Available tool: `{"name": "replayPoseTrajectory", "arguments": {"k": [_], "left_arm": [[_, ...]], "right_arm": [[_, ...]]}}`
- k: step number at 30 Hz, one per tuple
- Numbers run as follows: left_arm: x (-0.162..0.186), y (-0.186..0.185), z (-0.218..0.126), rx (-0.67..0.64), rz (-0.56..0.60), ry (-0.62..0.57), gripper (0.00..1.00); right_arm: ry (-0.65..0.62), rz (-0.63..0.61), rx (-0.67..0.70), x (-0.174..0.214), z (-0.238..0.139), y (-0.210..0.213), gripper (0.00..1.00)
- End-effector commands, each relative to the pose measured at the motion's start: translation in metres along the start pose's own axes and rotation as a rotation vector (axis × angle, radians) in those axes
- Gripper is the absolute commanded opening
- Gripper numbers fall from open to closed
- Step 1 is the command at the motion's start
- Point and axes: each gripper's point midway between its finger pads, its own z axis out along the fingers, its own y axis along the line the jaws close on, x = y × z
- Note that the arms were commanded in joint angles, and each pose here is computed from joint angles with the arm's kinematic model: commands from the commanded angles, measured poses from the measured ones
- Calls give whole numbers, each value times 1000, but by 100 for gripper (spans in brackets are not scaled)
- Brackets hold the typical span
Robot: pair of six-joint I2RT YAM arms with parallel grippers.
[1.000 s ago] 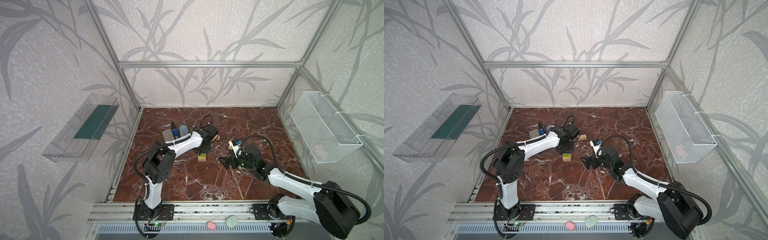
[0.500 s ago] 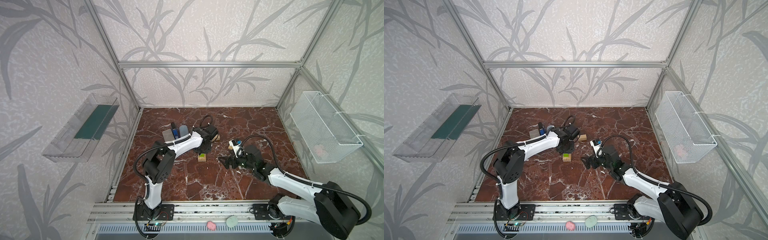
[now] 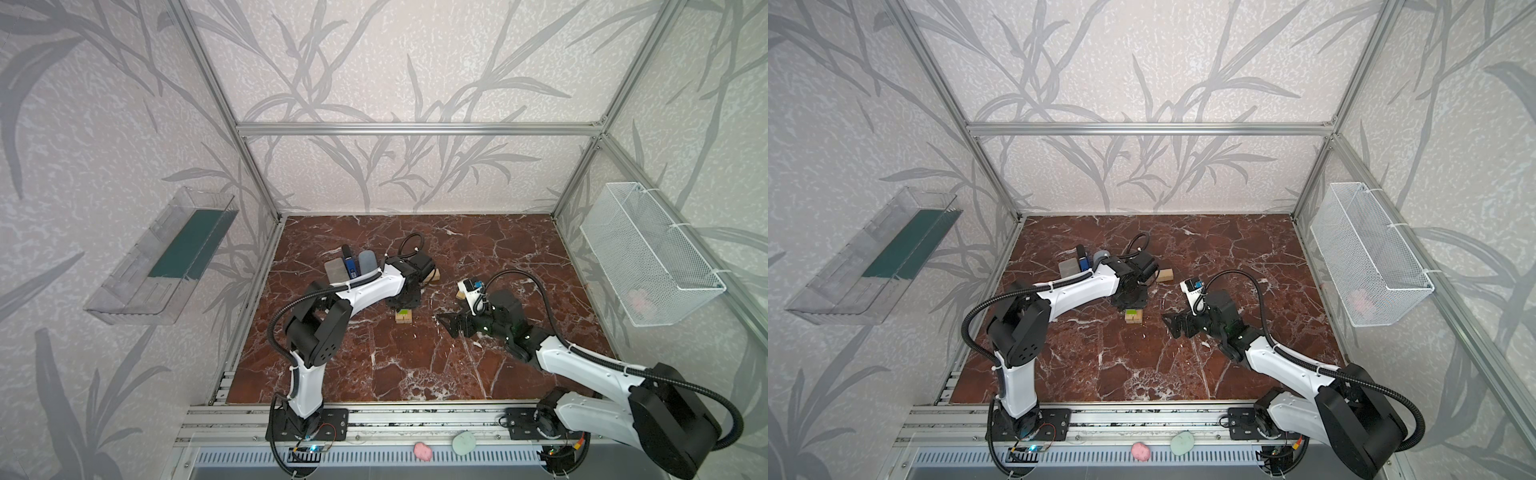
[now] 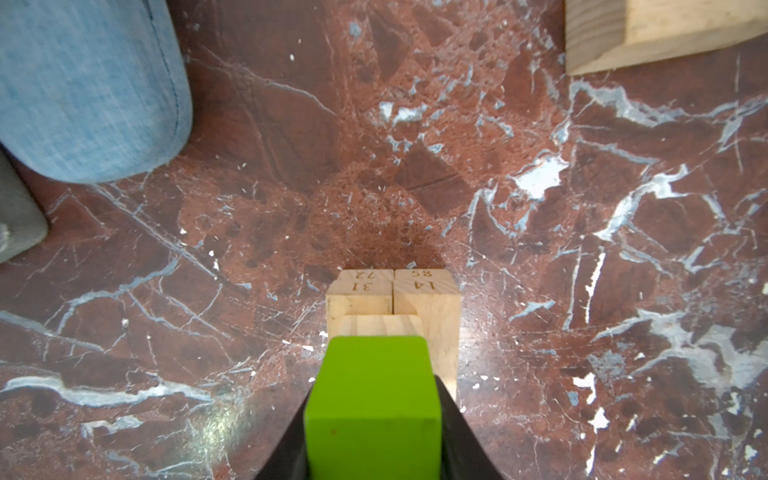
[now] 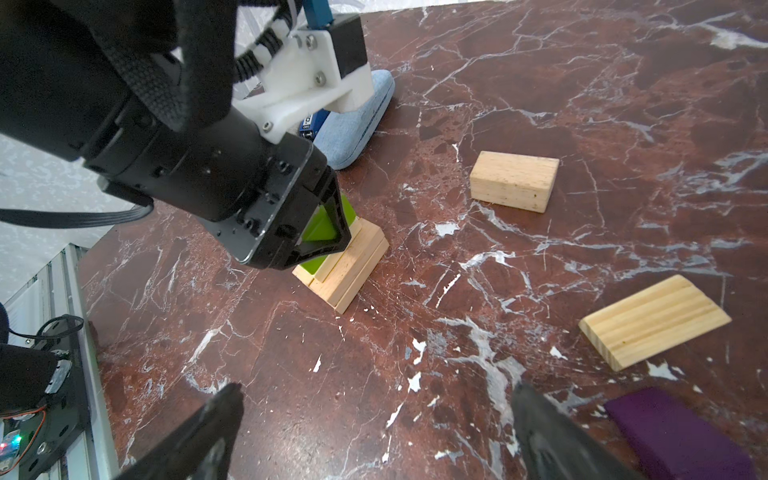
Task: Build the wood block tower
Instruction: 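Lower the lime-green block toward the top of the stack with the left gripper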
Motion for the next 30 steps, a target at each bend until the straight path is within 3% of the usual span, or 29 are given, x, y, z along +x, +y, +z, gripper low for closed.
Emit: {"name": "replayPoseTrajectory", "arguments": {"k": [1, 30], "left_arm": [[6, 5, 9, -25, -14, 28, 37], [6, -6, 4, 31, -23, 40, 24]], "right_arm": [[-24, -15, 5, -4, -3, -1, 99], [-21, -16, 7, -4, -3, -1, 99]]}}
